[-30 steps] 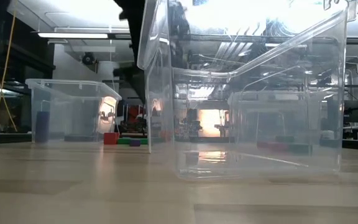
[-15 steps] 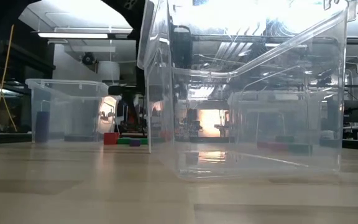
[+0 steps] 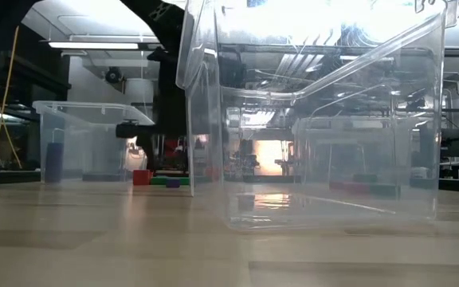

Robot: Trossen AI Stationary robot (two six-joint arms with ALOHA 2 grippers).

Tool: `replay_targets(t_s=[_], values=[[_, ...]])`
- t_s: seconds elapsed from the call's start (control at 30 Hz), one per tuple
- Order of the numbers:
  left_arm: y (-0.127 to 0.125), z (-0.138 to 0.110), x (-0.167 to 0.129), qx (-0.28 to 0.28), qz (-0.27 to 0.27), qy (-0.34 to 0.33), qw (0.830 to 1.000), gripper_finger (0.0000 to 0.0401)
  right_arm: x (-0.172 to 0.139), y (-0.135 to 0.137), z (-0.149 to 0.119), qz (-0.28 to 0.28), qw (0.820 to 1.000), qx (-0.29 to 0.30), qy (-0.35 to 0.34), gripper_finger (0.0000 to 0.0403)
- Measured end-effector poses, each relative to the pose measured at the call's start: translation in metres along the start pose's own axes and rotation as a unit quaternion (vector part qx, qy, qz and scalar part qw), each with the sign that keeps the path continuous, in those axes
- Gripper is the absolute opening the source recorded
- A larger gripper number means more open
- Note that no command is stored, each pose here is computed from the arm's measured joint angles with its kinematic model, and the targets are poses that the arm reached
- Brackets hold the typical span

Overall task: Sort blocks
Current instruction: Put the blue block into the top left transparent bin

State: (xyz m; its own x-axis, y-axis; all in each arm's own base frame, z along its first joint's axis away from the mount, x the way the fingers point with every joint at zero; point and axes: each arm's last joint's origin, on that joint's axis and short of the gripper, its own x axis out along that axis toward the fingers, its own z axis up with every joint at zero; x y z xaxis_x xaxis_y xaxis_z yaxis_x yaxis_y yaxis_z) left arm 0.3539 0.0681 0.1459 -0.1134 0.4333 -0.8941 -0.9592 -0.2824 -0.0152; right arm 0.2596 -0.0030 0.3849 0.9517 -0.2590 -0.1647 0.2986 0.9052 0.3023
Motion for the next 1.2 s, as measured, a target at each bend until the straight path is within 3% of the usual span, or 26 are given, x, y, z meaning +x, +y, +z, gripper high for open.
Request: replay_targets(t_s=[0.33, 0.63, 0.97, 1.07, 1.2], values=[[-0.008, -0.001, 0.004, 0.014, -0.048, -0.021, 0.999, 0.0239, 0.0, -0.001, -0.002, -0.004, 1.0, -0.004, 0.01, 0.0316], [-0.009, 0.005, 0.014, 0.025, -0.033, -0.021, 0.999, 0.0239, 0.0, -0.001, -0.004, -0.008, 1.0, -0.003, 0.02, 0.0316], [-0.012, -0.005, 0.033, 0.04, -0.01, -0.007, 0.999, 0.0237, 0.0, -0.002, -0.004, -0.008, 1.0, -0.002, 0.022, 0.0316], [-0.011, -0.006, 0.034, 0.045, -0.009, -0.006, 0.999, 0.022, 0.0, -0.002, -0.005, -0.009, 1.0, 0.005, 0.023, 0.0316], [-0.012, -0.006, 0.034, 0.051, -0.009, -0.004, 0.999, 0.0166, 0.0, -0.002, -0.005, -0.01, 1.0, 0.005, 0.024, 0.0316]])
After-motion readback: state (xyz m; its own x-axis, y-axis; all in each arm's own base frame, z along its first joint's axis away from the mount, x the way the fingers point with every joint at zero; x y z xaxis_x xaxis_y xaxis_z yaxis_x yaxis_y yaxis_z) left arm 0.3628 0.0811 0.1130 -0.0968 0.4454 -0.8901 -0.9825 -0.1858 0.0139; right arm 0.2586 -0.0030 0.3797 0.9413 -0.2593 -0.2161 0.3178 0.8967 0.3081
